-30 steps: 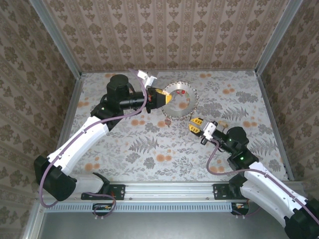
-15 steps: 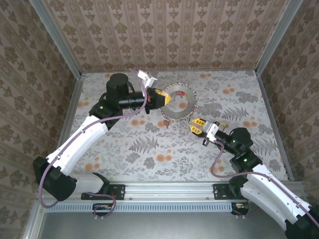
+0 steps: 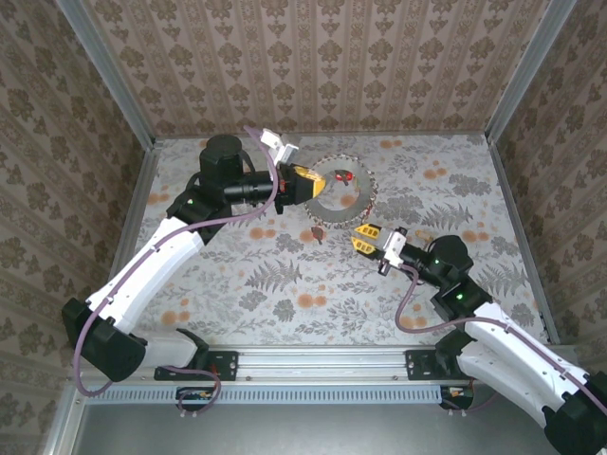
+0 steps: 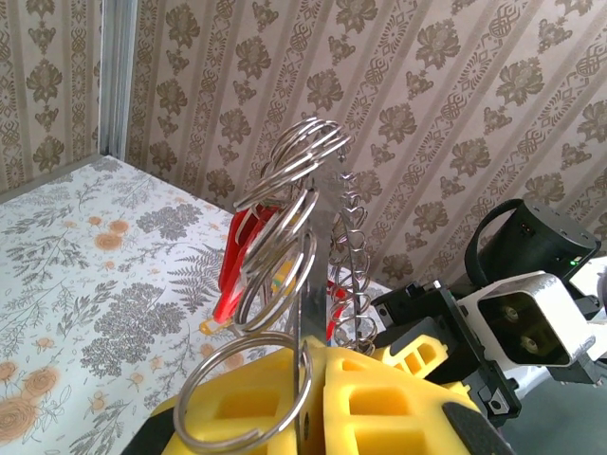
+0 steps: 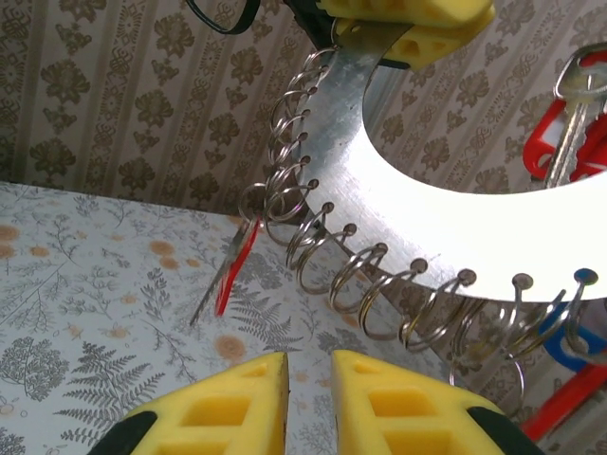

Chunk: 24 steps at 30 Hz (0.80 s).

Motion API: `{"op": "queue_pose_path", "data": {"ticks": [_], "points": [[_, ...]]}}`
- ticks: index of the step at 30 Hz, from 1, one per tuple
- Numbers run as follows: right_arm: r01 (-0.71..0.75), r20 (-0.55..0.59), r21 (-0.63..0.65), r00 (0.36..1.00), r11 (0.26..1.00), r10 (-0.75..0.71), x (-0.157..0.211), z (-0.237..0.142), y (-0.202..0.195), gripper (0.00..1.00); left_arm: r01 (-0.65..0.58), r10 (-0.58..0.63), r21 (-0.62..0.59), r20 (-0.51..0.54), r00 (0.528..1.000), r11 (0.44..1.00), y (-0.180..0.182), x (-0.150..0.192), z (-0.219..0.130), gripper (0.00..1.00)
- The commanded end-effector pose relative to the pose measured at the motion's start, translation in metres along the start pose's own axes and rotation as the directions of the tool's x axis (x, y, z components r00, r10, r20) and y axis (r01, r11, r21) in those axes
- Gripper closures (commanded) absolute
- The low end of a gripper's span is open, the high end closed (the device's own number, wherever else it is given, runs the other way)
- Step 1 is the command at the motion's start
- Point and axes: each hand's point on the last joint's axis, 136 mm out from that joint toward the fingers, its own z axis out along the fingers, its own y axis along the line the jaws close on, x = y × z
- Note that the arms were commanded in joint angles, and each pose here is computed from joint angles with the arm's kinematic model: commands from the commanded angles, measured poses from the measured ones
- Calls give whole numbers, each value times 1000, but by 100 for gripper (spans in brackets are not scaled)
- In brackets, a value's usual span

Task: Put the keys on the keyring

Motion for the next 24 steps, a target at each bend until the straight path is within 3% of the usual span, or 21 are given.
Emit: {"op": "queue_pose_path", "data": {"ticks": [1,10,24], "points": [[62,95,12,993,998,-63,-33,2,-7,79,-75,74,28,45,996,997,-11,-22,-6,100],[60,118,-8,991,998,-58,-39,8,-1,79,-75,74,19,46,996,997,-10,-23,-6,100],[77,71,95,994,993,-83,-27,11,-13,78,-67,67,12,50,997,998,-10,-23,-7,100]]}}
